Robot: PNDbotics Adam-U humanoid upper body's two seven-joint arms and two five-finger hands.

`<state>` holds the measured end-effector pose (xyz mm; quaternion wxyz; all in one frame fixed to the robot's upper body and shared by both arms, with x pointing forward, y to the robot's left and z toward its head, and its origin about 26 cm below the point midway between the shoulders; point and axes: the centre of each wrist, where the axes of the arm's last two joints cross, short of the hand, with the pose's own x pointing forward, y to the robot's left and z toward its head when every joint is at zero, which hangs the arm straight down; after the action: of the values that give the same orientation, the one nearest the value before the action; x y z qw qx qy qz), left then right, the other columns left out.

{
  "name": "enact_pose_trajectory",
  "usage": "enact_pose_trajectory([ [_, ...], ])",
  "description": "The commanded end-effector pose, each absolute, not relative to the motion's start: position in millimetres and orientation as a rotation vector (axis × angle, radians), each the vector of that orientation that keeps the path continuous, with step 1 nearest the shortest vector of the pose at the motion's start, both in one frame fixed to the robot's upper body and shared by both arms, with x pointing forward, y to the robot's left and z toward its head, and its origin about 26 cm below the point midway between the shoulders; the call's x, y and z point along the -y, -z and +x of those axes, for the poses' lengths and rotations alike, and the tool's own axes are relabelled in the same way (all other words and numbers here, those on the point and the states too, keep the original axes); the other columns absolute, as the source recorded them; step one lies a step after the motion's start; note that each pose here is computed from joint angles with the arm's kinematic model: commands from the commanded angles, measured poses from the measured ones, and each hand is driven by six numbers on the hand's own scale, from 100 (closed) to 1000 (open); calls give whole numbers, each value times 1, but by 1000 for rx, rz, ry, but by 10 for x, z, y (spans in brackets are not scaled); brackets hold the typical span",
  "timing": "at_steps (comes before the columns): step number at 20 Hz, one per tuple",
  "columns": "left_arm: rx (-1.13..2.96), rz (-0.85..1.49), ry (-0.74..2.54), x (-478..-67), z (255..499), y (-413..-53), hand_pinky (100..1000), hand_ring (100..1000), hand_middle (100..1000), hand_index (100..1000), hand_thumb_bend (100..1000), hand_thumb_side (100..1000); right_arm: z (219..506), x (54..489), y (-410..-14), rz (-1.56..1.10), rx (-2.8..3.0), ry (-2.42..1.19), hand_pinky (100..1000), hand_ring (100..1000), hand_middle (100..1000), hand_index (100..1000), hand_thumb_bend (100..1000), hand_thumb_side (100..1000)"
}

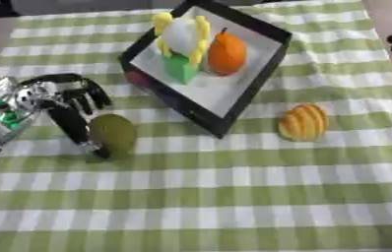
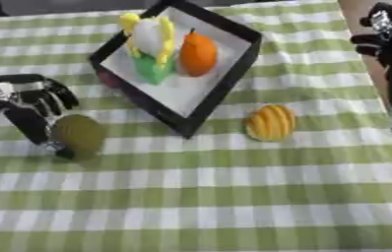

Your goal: Pick up objects on the table and place them in the box.

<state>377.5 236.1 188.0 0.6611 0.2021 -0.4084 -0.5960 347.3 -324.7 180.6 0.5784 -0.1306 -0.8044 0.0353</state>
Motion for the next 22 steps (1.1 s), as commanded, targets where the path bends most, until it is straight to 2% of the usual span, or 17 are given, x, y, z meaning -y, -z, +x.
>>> enact_pose_trajectory([
  [1, 874, 467, 1327, -2426, 3801, -1930, 719, 708, 706, 777, 796, 100, 3454, 3296, -1930, -336, 1913, -91, 783, 710, 758, 900, 100, 704],
  [6, 879, 486, 1345, -2425, 3798, -1912, 697, 683, 683, 759, 721, 100, 3453, 3301, -1924, -339, 1910, -91, 783, 710, 758, 900, 100, 704],
  [7, 888, 493, 1351, -2417, 3793, -1927, 692, 677, 678, 754, 676, 100, 3452, 3302, -1922, -340, 1910, -91, 783, 710, 758, 901, 100, 705],
  [12, 914, 523, 1381, -2382, 3755, -1977, 676, 659, 662, 737, 563, 100, 3451, 3305, -1917, -341, 1908, -91, 783, 710, 758, 901, 100, 707],
  [15, 920, 530, 1389, -2371, 3743, -1990, 671, 647, 651, 726, 530, 100, 3450, 3309, -1914, -343, 1906, -91, 783, 710, 758, 901, 100, 708],
  [18, 944, 548, 1396, -2348, 3725, -2040, 648, 611, 610, 667, 502, 100, 3448, 3314, -1910, -345, 1904, -88, 783, 710, 758, 901, 100, 709],
  [22, 953, 560, 1400, -2337, 3720, -2058, 648, 611, 610, 667, 502, 100, 3448, 3312, -1908, -344, 1904, -87, 783, 710, 758, 901, 100, 709],
])
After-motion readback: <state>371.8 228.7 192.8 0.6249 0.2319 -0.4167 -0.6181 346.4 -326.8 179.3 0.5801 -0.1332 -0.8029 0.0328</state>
